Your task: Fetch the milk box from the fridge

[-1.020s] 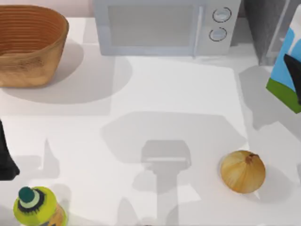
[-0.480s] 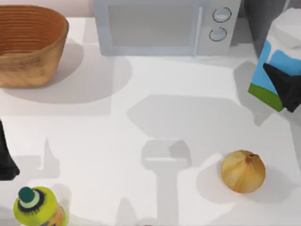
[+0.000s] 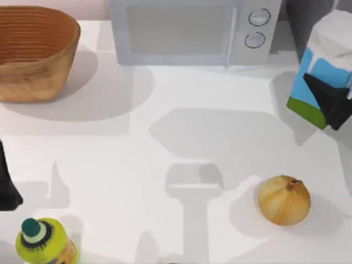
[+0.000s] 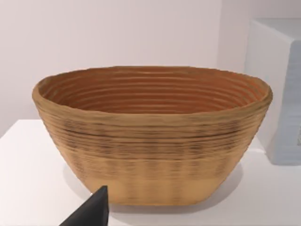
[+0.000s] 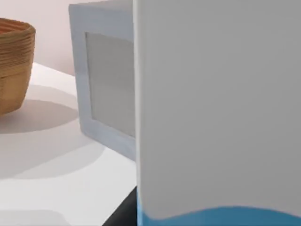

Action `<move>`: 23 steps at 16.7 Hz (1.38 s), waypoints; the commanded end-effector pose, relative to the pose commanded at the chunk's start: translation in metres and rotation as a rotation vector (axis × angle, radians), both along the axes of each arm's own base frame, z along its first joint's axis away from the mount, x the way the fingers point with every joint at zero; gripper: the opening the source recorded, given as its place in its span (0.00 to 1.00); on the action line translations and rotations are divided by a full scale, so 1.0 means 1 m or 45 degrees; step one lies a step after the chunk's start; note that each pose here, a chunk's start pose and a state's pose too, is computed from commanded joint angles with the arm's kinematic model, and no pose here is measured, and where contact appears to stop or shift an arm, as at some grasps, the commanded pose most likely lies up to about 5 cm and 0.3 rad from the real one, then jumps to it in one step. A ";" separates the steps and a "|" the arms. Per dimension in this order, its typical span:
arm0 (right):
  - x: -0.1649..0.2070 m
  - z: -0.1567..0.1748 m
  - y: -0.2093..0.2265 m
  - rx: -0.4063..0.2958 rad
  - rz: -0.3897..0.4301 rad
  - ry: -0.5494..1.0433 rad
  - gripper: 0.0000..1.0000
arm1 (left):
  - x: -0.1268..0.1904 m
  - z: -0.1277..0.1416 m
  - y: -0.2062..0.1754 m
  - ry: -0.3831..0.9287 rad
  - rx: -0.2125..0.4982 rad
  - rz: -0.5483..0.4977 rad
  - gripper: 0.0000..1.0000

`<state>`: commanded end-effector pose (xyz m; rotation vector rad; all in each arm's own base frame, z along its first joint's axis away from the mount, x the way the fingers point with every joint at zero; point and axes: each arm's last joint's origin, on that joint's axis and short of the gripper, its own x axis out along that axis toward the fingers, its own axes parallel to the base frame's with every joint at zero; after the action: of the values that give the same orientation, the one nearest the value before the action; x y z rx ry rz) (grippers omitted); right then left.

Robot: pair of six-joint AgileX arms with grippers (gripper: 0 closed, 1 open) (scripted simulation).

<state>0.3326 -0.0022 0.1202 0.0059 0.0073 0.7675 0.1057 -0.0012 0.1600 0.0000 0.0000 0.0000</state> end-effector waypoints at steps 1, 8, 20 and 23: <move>0.005 -0.004 0.003 -0.001 -0.002 -0.002 0.00 | 0.000 0.000 0.000 0.000 0.000 0.000 1.00; 0.033 -0.030 0.031 -0.001 -0.006 -0.011 0.00 | 0.000 0.000 0.000 0.000 0.000 0.000 1.00; 0.033 -0.030 0.031 -0.001 -0.006 -0.011 0.68 | 0.000 0.000 0.000 0.000 0.000 0.000 1.00; 0.033 -0.030 0.031 -0.001 -0.006 -0.011 0.90 | 0.000 0.000 0.000 0.000 0.000 0.000 1.00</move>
<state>0.3655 0.0288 0.0901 0.0016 -0.0003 0.7631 0.1057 -0.0012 0.1600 0.0000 0.0000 0.0000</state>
